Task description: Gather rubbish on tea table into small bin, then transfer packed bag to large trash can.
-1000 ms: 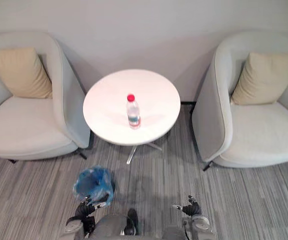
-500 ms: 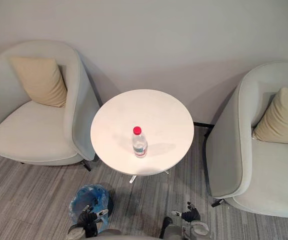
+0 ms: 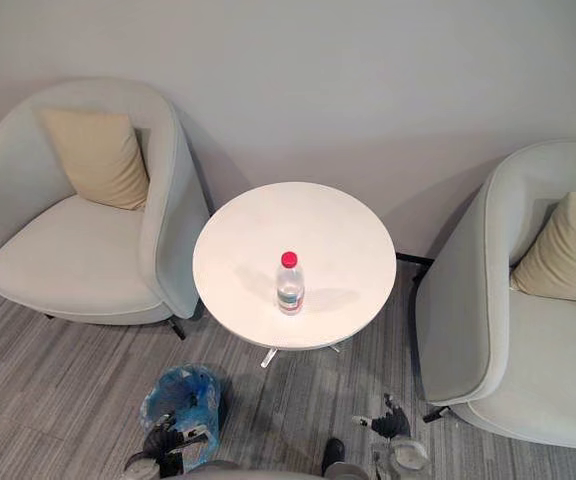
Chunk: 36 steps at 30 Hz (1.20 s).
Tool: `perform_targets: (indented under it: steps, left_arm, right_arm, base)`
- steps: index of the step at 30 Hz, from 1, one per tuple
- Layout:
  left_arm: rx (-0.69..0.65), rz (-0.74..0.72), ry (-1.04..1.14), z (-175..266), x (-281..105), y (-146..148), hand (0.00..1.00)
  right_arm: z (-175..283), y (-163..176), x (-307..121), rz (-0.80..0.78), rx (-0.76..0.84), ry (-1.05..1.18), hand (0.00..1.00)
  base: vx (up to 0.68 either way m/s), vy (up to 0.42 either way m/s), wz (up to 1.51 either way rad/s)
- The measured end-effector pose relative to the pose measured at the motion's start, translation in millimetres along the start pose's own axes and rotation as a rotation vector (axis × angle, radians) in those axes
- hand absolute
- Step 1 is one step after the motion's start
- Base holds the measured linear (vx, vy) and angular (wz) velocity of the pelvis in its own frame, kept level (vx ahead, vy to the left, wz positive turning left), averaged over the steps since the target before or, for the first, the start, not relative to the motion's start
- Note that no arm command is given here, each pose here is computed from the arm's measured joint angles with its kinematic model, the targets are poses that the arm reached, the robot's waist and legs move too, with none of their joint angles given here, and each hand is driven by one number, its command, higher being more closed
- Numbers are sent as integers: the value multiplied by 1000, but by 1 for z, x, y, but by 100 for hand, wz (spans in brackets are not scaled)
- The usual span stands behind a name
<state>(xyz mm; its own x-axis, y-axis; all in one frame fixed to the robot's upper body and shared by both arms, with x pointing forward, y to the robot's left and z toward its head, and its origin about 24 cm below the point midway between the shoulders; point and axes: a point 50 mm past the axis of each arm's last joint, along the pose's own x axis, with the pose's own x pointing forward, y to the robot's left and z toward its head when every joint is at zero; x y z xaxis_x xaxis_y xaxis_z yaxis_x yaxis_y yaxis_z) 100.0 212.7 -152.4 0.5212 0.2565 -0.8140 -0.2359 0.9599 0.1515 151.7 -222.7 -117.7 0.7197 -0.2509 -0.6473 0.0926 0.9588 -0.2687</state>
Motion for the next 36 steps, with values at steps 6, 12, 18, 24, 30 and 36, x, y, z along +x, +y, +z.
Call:
perform_targets:
  steps: [6, 12, 18, 24, 30, 36]
  left_arm:
    - [27, 24, 19, -12, -5, 14, 0]
    - [50, 11, 19, -17, -8, 13, 0]
    - [59, -3, -32, -7, -8, 10, 0]
    - [74, -18, -34, -7, -8, 7, 0]
    - [91, -35, -42, -7, -8, 3, 0]
    - [107, -52, -79, 1, -7, -1, 0]
  right_arm:
    - [61, -22, -6, -38, -95, -315, 0]
    - [76, -25, -12, -42, -150, -400, 0]
    - [101, -25, -11, -17, -215, -499, 0]
    - [126, -13, -8, 18, -228, -574, 0]
    - [152, 1, -1, 62, -228, -637, 0]
    - [185, 4, 9, 49, -160, -680, 0]
  base:
    - [-124, -12, -3]
    - [-39, -11, -3]
    - [27, 11, 7]
    - [63, 36, 13]
    - [12, 29, 14]
    - [-63, 4, 22]
